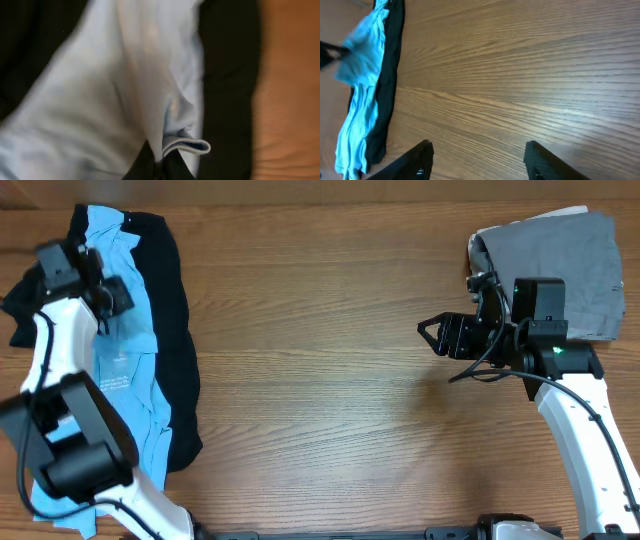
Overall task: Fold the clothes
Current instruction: 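Lift the blue T-shirt with the left gripper and drag it rightward to center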
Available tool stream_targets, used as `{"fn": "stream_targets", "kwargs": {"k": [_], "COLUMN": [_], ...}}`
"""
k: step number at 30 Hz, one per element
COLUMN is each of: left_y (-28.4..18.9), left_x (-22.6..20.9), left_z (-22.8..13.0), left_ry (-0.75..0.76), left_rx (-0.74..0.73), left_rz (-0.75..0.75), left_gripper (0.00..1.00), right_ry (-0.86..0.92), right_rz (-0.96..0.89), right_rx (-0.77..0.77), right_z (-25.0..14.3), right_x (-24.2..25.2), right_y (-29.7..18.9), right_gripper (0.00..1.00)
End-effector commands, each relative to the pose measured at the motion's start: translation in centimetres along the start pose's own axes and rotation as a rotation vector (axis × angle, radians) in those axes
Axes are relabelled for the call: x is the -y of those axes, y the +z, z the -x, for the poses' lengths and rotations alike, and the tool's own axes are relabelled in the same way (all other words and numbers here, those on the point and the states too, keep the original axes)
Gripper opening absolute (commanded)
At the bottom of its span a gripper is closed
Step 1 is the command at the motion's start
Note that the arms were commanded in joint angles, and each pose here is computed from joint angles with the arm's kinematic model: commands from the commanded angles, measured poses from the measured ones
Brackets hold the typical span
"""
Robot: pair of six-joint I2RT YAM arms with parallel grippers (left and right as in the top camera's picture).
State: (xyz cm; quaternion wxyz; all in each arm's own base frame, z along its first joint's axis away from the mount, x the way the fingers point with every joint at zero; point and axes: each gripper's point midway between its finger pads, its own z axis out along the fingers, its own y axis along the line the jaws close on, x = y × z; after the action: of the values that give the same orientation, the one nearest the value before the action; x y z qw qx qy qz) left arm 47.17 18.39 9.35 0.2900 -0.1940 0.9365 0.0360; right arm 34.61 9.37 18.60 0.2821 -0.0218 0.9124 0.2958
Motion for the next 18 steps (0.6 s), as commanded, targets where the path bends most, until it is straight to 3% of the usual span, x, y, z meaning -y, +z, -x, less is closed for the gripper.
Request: {"fn": "stream_targets", "kwargs": {"k": [1, 8, 18], "left_y": [-12.0, -21.9, -28.0], "left_x": [7.2, 18.4, 31.7], "left_z": [7.6, 7.9, 3.3], "left_ry": [0.071, 0.220, 0.355], "left_rx": [0.259, 0.418, 0.468], "left_rz": [-0.118, -0.313, -0.621], "left_gripper": [0.04, 0.04, 0.04], "right_ry": [-0.028, -0.037, -0.015], "right_rz": [0.003, -0.001, -0.086], "right_rx": [0.036, 0.044, 0.155], "right_z": [1.6, 2.4, 2.8], "right_x": [-0.9, -3.1, -5.2], "right_y": [-0.9, -4.0, -13.0], "right_gripper": [0.61, 0.61, 0.62]}}
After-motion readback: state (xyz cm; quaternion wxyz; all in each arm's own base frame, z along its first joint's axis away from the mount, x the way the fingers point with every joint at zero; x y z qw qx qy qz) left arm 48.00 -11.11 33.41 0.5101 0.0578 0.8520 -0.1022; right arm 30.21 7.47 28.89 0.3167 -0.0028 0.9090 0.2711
